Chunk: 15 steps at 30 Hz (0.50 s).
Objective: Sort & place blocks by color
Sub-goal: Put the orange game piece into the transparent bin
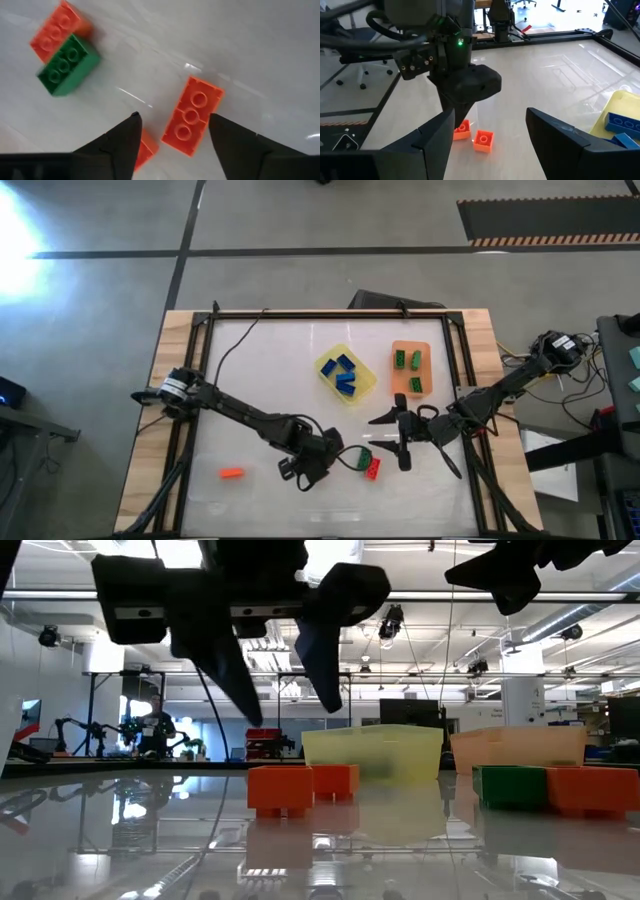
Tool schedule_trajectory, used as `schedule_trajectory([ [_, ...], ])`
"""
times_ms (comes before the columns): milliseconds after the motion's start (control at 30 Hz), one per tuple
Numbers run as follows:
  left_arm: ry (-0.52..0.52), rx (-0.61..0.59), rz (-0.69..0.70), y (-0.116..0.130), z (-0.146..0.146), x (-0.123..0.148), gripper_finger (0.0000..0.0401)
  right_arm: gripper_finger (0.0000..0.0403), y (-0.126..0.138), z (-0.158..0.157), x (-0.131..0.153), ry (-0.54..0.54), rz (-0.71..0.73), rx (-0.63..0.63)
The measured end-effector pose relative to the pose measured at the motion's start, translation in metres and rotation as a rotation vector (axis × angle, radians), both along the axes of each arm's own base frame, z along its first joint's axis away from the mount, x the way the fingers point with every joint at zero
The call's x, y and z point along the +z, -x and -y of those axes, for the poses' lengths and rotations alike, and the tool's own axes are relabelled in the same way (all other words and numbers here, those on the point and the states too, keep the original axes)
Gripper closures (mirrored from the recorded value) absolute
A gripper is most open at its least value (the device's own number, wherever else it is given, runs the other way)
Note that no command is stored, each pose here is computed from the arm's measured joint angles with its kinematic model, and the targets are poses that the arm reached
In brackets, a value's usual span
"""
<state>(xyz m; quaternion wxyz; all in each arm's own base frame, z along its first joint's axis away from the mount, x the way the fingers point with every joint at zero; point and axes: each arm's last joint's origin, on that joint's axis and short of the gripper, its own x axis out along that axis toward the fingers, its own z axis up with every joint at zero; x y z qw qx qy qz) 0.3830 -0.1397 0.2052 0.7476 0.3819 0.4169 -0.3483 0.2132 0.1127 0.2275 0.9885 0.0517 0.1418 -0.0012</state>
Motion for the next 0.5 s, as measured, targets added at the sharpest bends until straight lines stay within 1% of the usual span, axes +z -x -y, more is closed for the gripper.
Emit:
schedule_trajectory([
  [167, 0.006, 0.014, -0.005, 0.001, 0.000, -0.003, 0.0135, 0.0168, 0.000, 0.000, 0.000, 0.000, 0.000, 0.000],
  [267, -0.013, -0.051, 0.019, 0.000, 0.000, -0.004, 0.0114, 0.0168, 0.000, 0.000, 0.000, 0.000, 0.000, -0.001],
  [367, -0.026, -0.133, 0.027, -0.001, 0.000, -0.006, 0.0107, 0.0168, 0.000, 0.000, 0.000, 0.003, 0.001, -0.009],
  [500, 0.001, -0.139, 0.010, -0.005, -0.002, -0.014, 0.0106, 0.0168, 0.000, 0.000, 0.000, 0.001, 0.001, -0.011],
])
